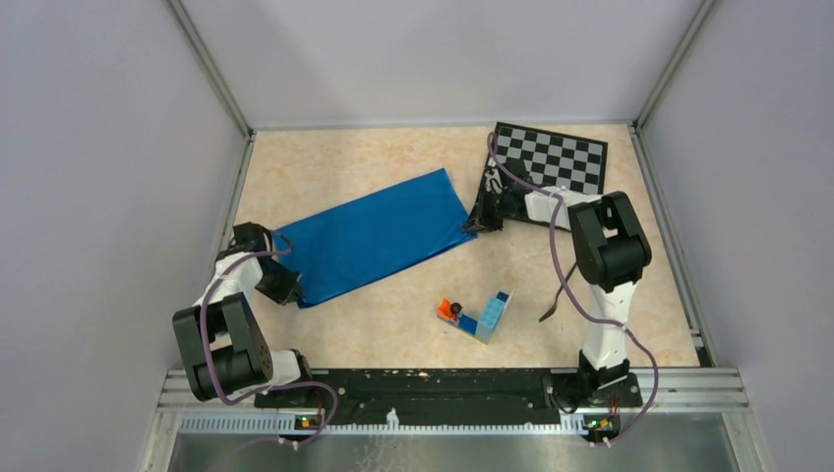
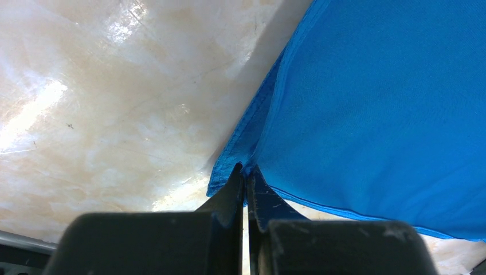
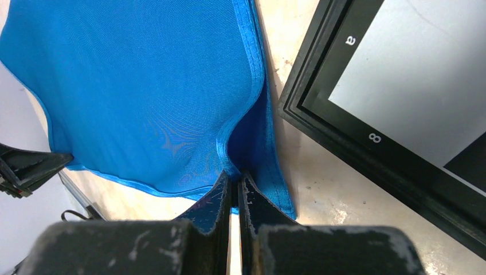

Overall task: Fold the napkin into a case and place the utensils inside
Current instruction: Fold and flatten the napkin at the center of the board, then smooth out the rectangle-folded napkin at the center of the board.

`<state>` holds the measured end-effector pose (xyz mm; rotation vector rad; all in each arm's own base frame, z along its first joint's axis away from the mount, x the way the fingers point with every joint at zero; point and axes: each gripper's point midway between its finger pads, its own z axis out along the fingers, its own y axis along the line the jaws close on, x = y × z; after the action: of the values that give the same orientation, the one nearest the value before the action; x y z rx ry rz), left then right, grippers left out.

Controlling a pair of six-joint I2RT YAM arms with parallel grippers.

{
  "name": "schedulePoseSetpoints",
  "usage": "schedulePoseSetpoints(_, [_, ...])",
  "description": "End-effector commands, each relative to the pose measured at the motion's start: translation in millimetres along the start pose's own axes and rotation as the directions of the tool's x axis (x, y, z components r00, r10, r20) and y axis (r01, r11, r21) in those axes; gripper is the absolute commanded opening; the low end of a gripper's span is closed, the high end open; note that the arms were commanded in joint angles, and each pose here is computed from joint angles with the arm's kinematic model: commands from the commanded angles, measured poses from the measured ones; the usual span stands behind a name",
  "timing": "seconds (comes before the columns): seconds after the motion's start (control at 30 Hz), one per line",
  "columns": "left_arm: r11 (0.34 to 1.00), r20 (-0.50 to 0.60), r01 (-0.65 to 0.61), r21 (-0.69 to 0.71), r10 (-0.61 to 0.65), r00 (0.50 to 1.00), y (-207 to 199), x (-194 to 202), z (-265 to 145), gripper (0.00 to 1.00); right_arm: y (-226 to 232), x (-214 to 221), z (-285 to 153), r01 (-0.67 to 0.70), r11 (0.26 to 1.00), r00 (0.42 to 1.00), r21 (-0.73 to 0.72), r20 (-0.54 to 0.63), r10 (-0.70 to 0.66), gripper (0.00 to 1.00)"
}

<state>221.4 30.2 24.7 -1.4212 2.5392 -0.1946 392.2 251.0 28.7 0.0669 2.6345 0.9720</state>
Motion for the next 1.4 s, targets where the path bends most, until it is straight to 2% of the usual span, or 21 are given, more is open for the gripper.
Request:
schedulePoseSetpoints(0.0, [1.0,0.026,0.001,-0.009,-0.001,1.0,2.4,-5.2,-0.4,0.01,4.3,-11.7,-1.4,0.033,0.999,0.999,-0.006,0.041,-0.033,0.0])
schedulePoseSetpoints(0.27, [1.0,0.017,0.003,-0.004,-0.003,1.0,1.7,-3.0,-3.6,0.04,4.7,-11.2,-3.0,0.036,0.999,0.999,-0.006,0.04,-0.036,0.0])
schedulePoseSetpoints(0.53, [1.0,0.034,0.0,-0.008,0.0,0.999,3.2,-4.2,-11.9,0.16,10.0,-12.3,-8.7,0.036,0.999,0.999,-0.007,0.034,-0.036,0.0])
schedulePoseSetpoints(0.7, [1.0,0.049,-0.006,0.021,0.005,0.999,-2.8,-5.6,-28.5,0.43,14.6,-18.4,-28.5,0.062,0.996,0.997,0.066,0.05,-0.065,0.25])
schedulePoseSetpoints(0.8, [0.999,0.099,-0.016,0.029,0.013,0.995,-3.6,-11.2,-47.4,0.64,20.1,-26.9,-45.8,0.082,0.99,0.993,0.111,0.071,-0.09,0.4])
schedulePoseSetpoints(0.83, [0.999,0.128,-0.019,0.03,0.015,0.992,-3.6,-15.4,-55.4,0.68,21.3,-30.2,-51.7,0.093,0.987,0.991,0.134,0.081,-0.104,0.42])
schedulePoseSetpoints(0.93, [0.996,0.213,-0.056,0.067,0.04,0.976,-11.2,-28.0,-79.1,0.73,16.6,-38.5,-68.7,0.135,0.958,0.977,0.254,0.125,-0.171,0.52])
schedulePoseSetpoints(1.07, [0.936,0.224,-0.189,0.297,0.124,0.967,-54.2,-23.3,-94.5,0.76,30.1,-35.3,-71.9,0.218,0.929,0.959,0.299,0.112,-0.262,0.56])
schedulePoseSetpoints(1.13, [0.894,0.187,-0.213,0.394,0.15,0.971,-71.4,-14.1,-92.7,0.77,56.2,-26.7,-60.5,0.276,0.945,0.951,0.173,0.091,-0.294,0.6])
schedulePoseSetpoints(1.23, [0.845,0.152,-0.227,0.485,0.174,0.973,-89.1,-8.7,-80.4,0.81,86.0,-14.5,-42.8,0.255,0.966,0.966,-0.046,0.053,-0.253,0.6])
schedulePoseSetpoints(1.37, [0.844,0.088,-0.217,0.49,0.2,0.976,-91.3,-4.7,-56.6,0.82,80.8,-8.2,-23.1,0.211,0.971,0.977,-0.11,0.023,-0.21,0.6])
